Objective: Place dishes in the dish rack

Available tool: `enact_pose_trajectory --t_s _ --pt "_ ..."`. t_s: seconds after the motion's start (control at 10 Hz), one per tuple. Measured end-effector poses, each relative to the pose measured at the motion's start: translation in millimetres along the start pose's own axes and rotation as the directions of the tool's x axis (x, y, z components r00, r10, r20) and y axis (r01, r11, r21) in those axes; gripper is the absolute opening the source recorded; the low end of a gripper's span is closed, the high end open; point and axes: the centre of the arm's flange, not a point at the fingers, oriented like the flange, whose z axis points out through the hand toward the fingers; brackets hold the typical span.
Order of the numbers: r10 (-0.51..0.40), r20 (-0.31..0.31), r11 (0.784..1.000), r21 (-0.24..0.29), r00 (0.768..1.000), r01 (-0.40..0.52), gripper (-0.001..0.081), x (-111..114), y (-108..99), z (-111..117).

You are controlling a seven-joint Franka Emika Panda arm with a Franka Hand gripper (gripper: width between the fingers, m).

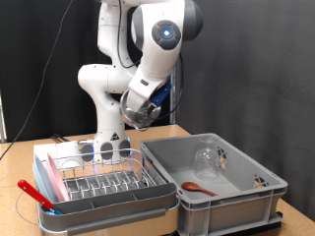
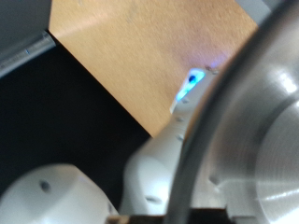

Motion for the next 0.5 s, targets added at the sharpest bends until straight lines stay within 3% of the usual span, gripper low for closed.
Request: enact_pose_trajectory --t_s 0.2,0.5 --pt "0.020 0.023 0.998 -0.053 1.000 -0.019 0.0031 5.4 20.6 10.0" --pt "0.003 0.011 0.999 -0.040 1.000 -0.002 0.0031 20.6 50.3 19.6"
